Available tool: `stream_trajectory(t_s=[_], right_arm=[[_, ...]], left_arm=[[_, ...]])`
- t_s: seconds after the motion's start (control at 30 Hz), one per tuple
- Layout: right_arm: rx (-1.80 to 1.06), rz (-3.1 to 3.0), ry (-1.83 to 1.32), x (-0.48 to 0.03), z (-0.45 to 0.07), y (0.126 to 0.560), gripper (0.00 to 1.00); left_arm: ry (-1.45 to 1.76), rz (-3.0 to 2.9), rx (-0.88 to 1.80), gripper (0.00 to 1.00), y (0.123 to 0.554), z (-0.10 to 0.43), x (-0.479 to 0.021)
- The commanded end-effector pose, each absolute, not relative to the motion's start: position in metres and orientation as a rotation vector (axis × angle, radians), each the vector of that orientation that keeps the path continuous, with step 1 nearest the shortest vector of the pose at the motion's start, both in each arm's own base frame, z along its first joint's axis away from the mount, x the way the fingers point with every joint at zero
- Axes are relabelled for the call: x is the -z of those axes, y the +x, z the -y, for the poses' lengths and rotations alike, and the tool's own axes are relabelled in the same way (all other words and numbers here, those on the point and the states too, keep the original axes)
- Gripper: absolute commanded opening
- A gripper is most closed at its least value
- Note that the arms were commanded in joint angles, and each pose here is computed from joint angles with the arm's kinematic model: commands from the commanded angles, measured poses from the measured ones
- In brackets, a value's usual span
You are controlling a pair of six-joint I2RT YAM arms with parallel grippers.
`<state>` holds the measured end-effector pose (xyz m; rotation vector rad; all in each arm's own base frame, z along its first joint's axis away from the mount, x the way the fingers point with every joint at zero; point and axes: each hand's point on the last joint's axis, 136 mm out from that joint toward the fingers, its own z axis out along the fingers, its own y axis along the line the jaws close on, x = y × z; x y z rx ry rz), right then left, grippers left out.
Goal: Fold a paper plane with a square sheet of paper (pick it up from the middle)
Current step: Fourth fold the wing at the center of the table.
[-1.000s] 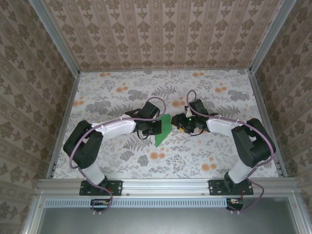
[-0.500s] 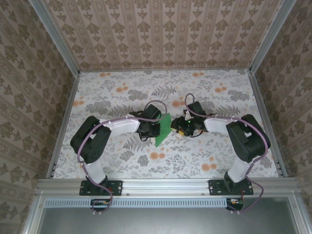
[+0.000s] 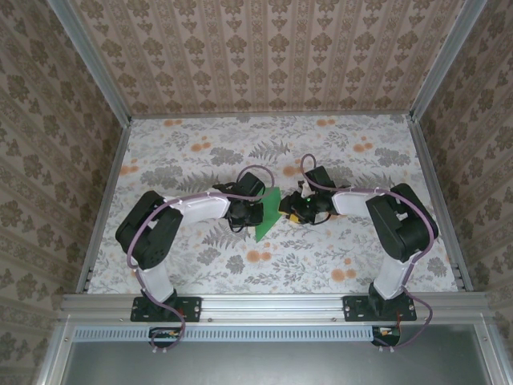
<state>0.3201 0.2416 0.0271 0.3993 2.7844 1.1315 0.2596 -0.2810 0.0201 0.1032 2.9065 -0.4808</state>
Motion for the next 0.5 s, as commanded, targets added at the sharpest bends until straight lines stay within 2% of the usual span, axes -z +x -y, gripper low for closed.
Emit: stream_trajectory(t_s=[0.0,0.47], right_arm=[[-1.164,-2.787,0.388,-0.028,-0.249,0.324,0.44],[-1.231,-2.777,0.358,-0.03,-0.26,0.328,0.37]], left_arm=[[0.058,-2.923,0.447,0.0,0.257,0.271,-0.017],[0.067,-2.913,0.48,0.0,0.257,0.275,-0.02]])
